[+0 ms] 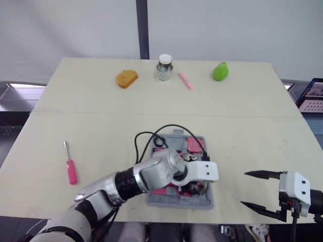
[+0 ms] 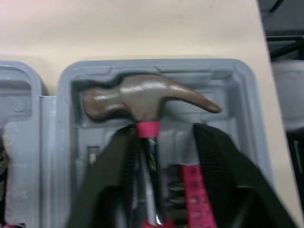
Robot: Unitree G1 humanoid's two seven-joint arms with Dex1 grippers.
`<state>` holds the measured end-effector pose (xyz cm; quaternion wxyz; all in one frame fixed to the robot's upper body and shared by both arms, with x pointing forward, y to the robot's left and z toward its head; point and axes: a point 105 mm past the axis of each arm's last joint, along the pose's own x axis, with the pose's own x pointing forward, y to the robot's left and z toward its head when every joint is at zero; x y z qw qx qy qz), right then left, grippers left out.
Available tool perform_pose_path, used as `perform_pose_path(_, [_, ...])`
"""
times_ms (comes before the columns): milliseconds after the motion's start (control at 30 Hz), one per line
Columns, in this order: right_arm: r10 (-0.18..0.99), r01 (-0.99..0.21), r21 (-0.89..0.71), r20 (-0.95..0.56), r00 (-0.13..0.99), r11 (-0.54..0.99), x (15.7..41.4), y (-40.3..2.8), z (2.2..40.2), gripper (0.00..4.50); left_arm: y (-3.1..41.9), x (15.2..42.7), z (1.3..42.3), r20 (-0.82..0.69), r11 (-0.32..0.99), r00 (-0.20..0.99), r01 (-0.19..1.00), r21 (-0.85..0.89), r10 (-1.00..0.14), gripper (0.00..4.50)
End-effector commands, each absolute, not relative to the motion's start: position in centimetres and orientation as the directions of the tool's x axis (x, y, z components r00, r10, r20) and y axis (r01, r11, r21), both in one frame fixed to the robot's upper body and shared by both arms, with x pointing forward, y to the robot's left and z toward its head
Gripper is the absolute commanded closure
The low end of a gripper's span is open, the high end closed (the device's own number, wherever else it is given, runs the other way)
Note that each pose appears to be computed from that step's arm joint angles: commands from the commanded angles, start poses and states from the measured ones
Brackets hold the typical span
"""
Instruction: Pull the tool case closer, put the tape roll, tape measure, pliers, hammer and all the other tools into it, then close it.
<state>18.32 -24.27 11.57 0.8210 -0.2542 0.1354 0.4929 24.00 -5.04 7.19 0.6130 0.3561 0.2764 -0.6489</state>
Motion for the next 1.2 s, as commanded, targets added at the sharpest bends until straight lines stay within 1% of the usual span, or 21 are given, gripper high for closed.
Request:
perform_pose_path(33, [0.741, -0.865, -0.316, -0.450, 0.498, 0.390, 18.7, -24.2, 12.3, 0.00, -5.1, 23.8, 9.1, -0.768, -0.087, -0.003, 0.994, 0.068, -0.641, 1.68])
perform_pose_path(167, [0.745, -0.866, -0.318, -0.446, 0.496, 0.386, 18.9, -24.2, 12.4, 0.00, -4.8, 24.2, 10.5, -0.719, -0.030, 0.009, 0.999, 0.042, -0.695, 1.68])
perform_pose_path(267, [0.747, -0.866, -0.320, -0.444, 0.495, 0.384, 19.0, -24.2, 12.4, 0.00, -5.1, 24.6, 12.3, -0.608, 0.020, 0.033, 0.999, 0.029, -0.794, 1.68])
perform_pose_path(367, [0.749, -0.865, -0.321, -0.440, 0.496, 0.385, 19.1, -24.2, 12.5, 0.00, -4.3, 25.8, 13.3, -0.503, 0.087, 0.092, 0.996, 0.032, -0.859, 2.43])
perform_pose_path(500, [0.751, -0.864, -0.322, -0.433, 0.499, 0.388, 19.3, -24.2, 12.5, 0.00, -2.8, 26.4, 14.0, -0.398, 0.108, 0.111, 0.994, 0.031, -0.911, 4.43])
perform_pose_path(600, [0.750, -0.862, -0.322, -0.432, 0.501, 0.390, 19.4, -24.2, 12.5, 0.00, -2.0, 26.7, 14.5, -0.306, 0.116, 0.127, 0.992, 0.053, -0.943, 4.48])
perform_pose_path(667, [0.750, -0.861, -0.323, -0.429, 0.503, 0.393, 19.4, -24.3, 12.4, 0.00, -1.5, 26.8, 15.5, -0.196, 0.116, 0.128, 0.991, 0.070, -0.972, 4.48])
perform_pose_path(733, [0.750, -0.860, -0.324, -0.427, 0.505, 0.395, 19.5, -24.3, 12.4, 0.00, -0.5, 26.7, 16.5, -0.083, 0.104, 0.116, 0.986, 0.134, -0.990, 4.48])
perform_pose_path(767, [0.750, -0.859, -0.325, -0.425, 0.507, 0.396, 19.6, -24.3, 12.4, 0.00, 0.0, 26.5, 16.7, -0.051, 0.086, 0.095, 0.984, 0.155, -0.994, 4.48])
perform_pose_path(833, [0.751, -0.857, -0.327, -0.421, 0.509, 0.398, 19.7, -24.3, 12.5, 0.00, 1.2, 26.7, 16.3, -0.026, 0.099, 0.105, 0.982, 0.160, -0.994, 4.48])
perform_pose_path(967, [0.756, -0.854, -0.321, -0.403, 0.515, 0.410, 19.9, -24.2, 12.7, 0.00, 3.1, 25.3, 13.7, -0.087, 0.008, 0.023, 0.986, 0.168, -0.996, 4.48])
perform_pose_path(1033, [0.765, -0.851, -0.310, -0.380, 0.520, 0.424, 19.9, -24.1, 12.9, 0.00, 3.8, 24.6, 12.5, -0.109, -0.016, 0.000, 0.988, 0.152, -0.994, 4.48])
perform_pose_path(1200, [0.775, -0.848, -0.300, -0.354, 0.524, 0.436, 19.8, -23.9, 13.1, 0.00, 4.4, 23.9, 10.3, -0.143, -0.036, -0.016, 0.989, 0.143, -0.990, 4.48])
